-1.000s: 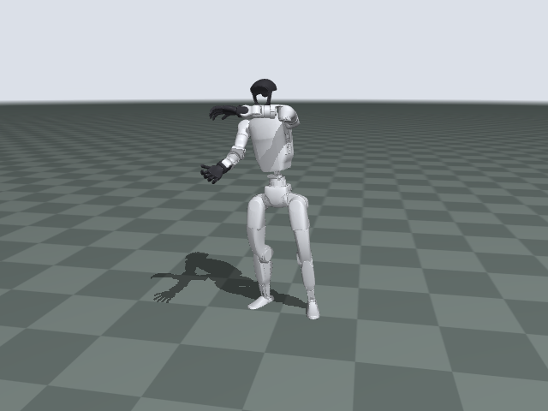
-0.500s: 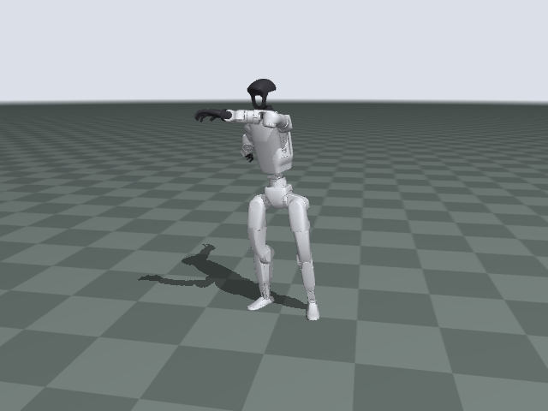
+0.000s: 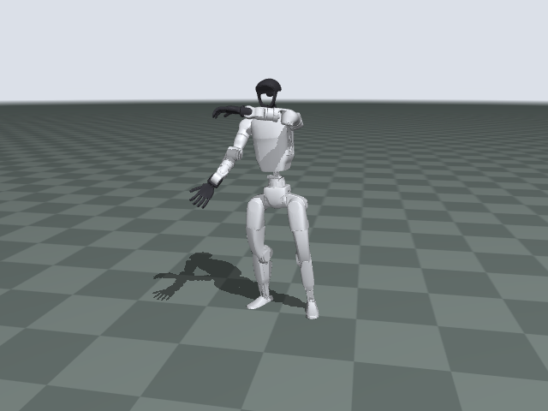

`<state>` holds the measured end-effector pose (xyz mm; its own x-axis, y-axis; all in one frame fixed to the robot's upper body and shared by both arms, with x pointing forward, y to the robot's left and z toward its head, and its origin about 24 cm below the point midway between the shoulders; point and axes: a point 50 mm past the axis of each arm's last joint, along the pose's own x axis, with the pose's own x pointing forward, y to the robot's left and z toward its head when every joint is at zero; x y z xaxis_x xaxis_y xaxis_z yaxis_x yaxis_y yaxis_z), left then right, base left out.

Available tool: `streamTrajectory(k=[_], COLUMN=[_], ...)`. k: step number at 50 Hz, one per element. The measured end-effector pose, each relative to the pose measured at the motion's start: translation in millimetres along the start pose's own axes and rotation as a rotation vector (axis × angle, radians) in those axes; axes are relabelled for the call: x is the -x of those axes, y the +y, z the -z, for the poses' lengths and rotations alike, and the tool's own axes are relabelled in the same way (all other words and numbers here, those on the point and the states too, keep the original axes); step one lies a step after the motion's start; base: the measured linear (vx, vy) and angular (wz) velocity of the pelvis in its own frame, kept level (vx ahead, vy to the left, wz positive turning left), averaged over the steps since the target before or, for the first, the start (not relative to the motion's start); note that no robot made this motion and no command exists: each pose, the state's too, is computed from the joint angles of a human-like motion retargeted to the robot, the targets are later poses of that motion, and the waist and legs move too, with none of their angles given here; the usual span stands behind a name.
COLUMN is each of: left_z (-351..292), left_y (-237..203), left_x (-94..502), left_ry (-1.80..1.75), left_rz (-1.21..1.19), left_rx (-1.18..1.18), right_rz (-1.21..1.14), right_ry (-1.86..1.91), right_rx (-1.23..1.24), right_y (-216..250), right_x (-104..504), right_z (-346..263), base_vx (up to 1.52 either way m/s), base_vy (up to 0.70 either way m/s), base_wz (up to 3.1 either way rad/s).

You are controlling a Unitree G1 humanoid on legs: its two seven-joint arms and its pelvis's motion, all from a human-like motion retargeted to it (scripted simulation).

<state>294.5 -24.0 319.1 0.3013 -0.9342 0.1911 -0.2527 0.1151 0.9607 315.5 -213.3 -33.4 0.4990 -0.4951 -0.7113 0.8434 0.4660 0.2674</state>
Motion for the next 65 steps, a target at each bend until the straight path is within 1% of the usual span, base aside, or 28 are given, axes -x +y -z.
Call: streamTrajectory(k=[2,5,7,10,11,12,13,14,15,17,18,20,22,24,27,30,33,36,39,42,45,47,49,52,55,57,61,65], left_z=[-6.8,-15.8,-20.6,-26.9,-29.0,-30.5,-30.7,-32.4,-34.9,-36.3,-35.9,-35.3,-33.4,-32.0,-30.3,-29.2,-28.2,-25.0,-18.9,-9.8,1.3,9.4,16.7,25.3,28.8,27.3,17.4,2.9], left_y=[3.0,11.2,18.9,30.8,33.8,37.2,41.0,40.1,36.5,34.4,34.6,33.8,33.8,31.1,25.0,18.4,14.4,12.9,12.5,11.9,11.0,12.4,14.7,19.8,26.1,29.6,33.1,33.3], left_x=[-2.8,-5.2,-5.9,-7.3,-8.6,-9.5,-10.0,-14.3,-20.6,-24.3,-25.2,-26.0,-25.0,-23.8,-22.1,-21.3,-21.3,-19.7,-14.9,-7.4,0.8,7.0,10.9,13.8,13.5,11.7,6.6,1.8], left_ry=[-0.026,-0.058,-0.076,-0.103,-0.112,-0.118,-0.119,-0.123,-0.129,-0.138,-0.135,-0.136,-0.129,-0.127,-0.127,-0.13,-0.128,-0.116,-0.098,-0.073,-0.036,-0.011,0.016,0.053,0.07,0.066,0.029,-0.03], left_rz=[-0.001,-0.028,-0.058,-0.1,-0.104,-0.112,-0.125,-0.133,-0.139,-0.139,-0.138,-0.133,-0.131,-0.115,-0.081,-0.058,-0.06,-0.069,-0.07,-0.058,-0.04,-0.035,-0.044,-0.081,-0.13,-0.161,-0.216,-0.26], left_rx=[0.011,0.036,0.052,0.061,0.049,0.044,0.049,-0.028,-0.146,-0.183,-0.183,-0.207,-0.188,-0.182,-0.194,-0.211,-0.231,-0.259,-0.293,-0.321,-0.335,-0.341,-0.343,-0.349,-0.355,-0.346,-0.298,-0.256], right_rz=[-0.234,-0.536,-0.689,-0.859,-0.877,-0.896,-0.956,-0.996,-1.035,-1.022,-1.017,-0.97,-0.964,-0.938,-0.863,-0.713,-0.438,-0.094,0.247,0.553,0.815,0.953,1.05,1.133,1.191,1.225,1.242,1.172], right_ry=[-0.043,-0.122,-0.181,-0.272,-0.466,-0.556,-0.414,-0.382,-0.407,-0.519,-0.508,-0.607,-0.453,-0.359,-0.279,-0.185,-0.08,0.037,0.122,0.1,-0.033,-0.149,-0.267,-0.403,-0.451,-0.436,-0.355,-0.237], right_rx=[-0.034,-0.071,-0.083,-0.107,0.128,0.199,-0.048,-0.162,-0.21,-0.098,-0.109,0.055,-0.084,-0.118,-0.027,0.087,0.229,0.37,0.387,0.257,0.1,0.011,-0.071,-0.152,-0.146,-0.115,-0.085,-0.103], right_y=[68.8,144.7,177.8,209.4,216.6,221.8,224.6,225.9,226.6,225.5,224.1,219.7,210.6,196.9,163.6,104.0,13.8,-100.8,-219.6,-324.6,-406.6,-443.9,-470.6,-495.8,-510.1,-515.6,-516.9,-495.1], right_x=[34.0,95.1,133.6,184.3,197.3,209.0,219.8,226.4,231.6,228.7,225.0,211.6,191.0,163.5,114.7,58.0,5.7,-24.5,-23.6,2.8,47.4,80.6,113.7,157.4,188.2,198.1,189.1,141.9], right_z=[-7.2,-25.5,-41.5,-66.6,-71.1,-76.9,-86.4,-96.5,-107.0,-112.3,-113.9,-111.8,-107.5,-96.3,-68.4,-32.6,1.9,23.6,20.4,-10.0,-58.8,-92.2,-122.8,-157.0,-173.2,-173.0,-150.7,-105.4], base_vx=[0.02,0.02,0.01,0.01,0.01,0.0,0.0,0.0,0.0,0.0,0.0,0.0,0.0,0.0,0.0,0.0,0.0,0.0,0.01,0.01,0.0,-0.01,-0.02,-0.01,0.0,0.0,-0.01,-0.02], base_vy=[-0.03,-0.02,-0.01,-0.01,0.0,0.0,0.0,0.0,0.0,0.0,0.0,0.0,0.0,0.0,0.01,0.01,0.01,0.02,0.03,0.03,0.03,0.02,0.02,0.01,0.0,0.0,0.0,-0.02], base_wz=[0.42,0.45,0.4,0.3,0.18,0.0,0.0,0.0,0.0,0.0,0.0,0.0,-0.09,-0.2,-0.23,-0.25,-0.24,-0.22,-0.21,-0.22,-0.24,-0.25,-0.22,-0.06,0.0,0.0,0.11,0.29])
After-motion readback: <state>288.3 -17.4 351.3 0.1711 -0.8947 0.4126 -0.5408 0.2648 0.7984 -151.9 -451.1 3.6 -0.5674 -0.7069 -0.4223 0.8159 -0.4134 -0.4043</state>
